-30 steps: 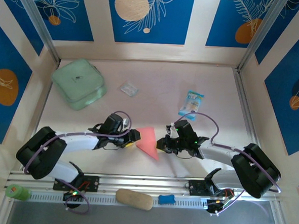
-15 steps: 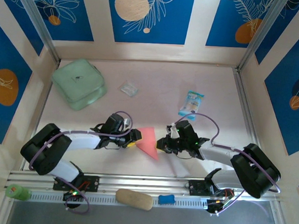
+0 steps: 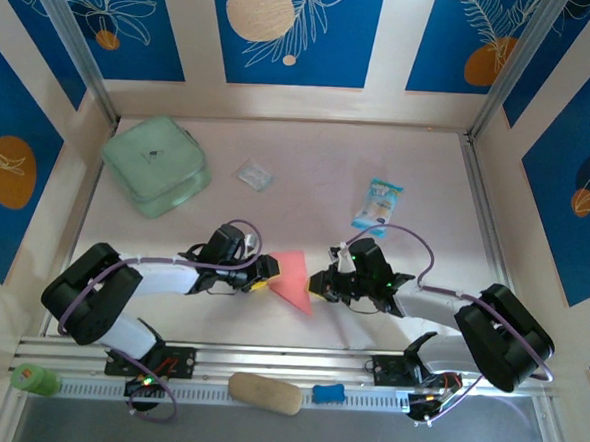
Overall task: Fold a paper plane with a square sheet of paper (pick it up from the middle)
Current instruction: Perform the fourth fold on the wing at the bottom-center of the table.
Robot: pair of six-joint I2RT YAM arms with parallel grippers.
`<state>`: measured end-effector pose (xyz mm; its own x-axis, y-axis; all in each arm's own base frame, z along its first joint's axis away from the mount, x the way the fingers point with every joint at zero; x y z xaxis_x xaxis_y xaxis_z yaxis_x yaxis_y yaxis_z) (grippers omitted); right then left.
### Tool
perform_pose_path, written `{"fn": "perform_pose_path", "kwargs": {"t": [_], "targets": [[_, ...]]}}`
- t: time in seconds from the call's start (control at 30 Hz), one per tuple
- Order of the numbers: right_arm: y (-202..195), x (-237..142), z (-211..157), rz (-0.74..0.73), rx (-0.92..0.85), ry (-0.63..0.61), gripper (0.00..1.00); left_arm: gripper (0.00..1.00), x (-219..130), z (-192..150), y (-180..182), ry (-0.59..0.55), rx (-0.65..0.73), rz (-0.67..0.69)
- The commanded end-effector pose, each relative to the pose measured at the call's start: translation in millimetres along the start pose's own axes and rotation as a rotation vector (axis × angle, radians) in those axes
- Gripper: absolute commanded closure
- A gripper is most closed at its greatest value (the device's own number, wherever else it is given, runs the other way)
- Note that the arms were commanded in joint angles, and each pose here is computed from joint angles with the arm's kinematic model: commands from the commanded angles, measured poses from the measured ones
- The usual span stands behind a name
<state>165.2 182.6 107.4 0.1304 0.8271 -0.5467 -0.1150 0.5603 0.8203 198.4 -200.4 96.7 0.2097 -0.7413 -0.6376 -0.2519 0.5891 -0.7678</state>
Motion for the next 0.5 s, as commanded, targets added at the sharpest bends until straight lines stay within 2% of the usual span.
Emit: {"fn": "perform_pose_path", "kwargs": {"t": [0.0,0.13,0.47], "targets": [[-0.1,-2.9,-2.7,0.024,0.009,0.005,0.90,0.45,1.2,3.7,-6.8,0.007,-0.001,-0.028],[-1.1,-3.6,-3.6,0.025,0.012,0.003,0.91,0.47,1.5,4.0,-7.5,0.008,0.001,-0.034],[-4.7,-4.0,-5.1,0.007,0.020,0.005,0.90,0.58,1.9,4.2,-8.3,0.008,0.000,-0.045]]}}
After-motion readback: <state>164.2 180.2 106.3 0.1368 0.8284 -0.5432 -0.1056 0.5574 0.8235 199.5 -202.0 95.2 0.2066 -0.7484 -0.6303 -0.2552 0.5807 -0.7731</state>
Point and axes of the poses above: each hand's point on the last joint's axis, 136 mm out from that joint toward the fingers, its own x axis out along the fingers, its own y axis along the line the jaws close on, z = x × y, the point moved 9 cm from there along -x, back along the fingers, and after that the axes turned 8 degrees about -x, right-handed, at the moved point
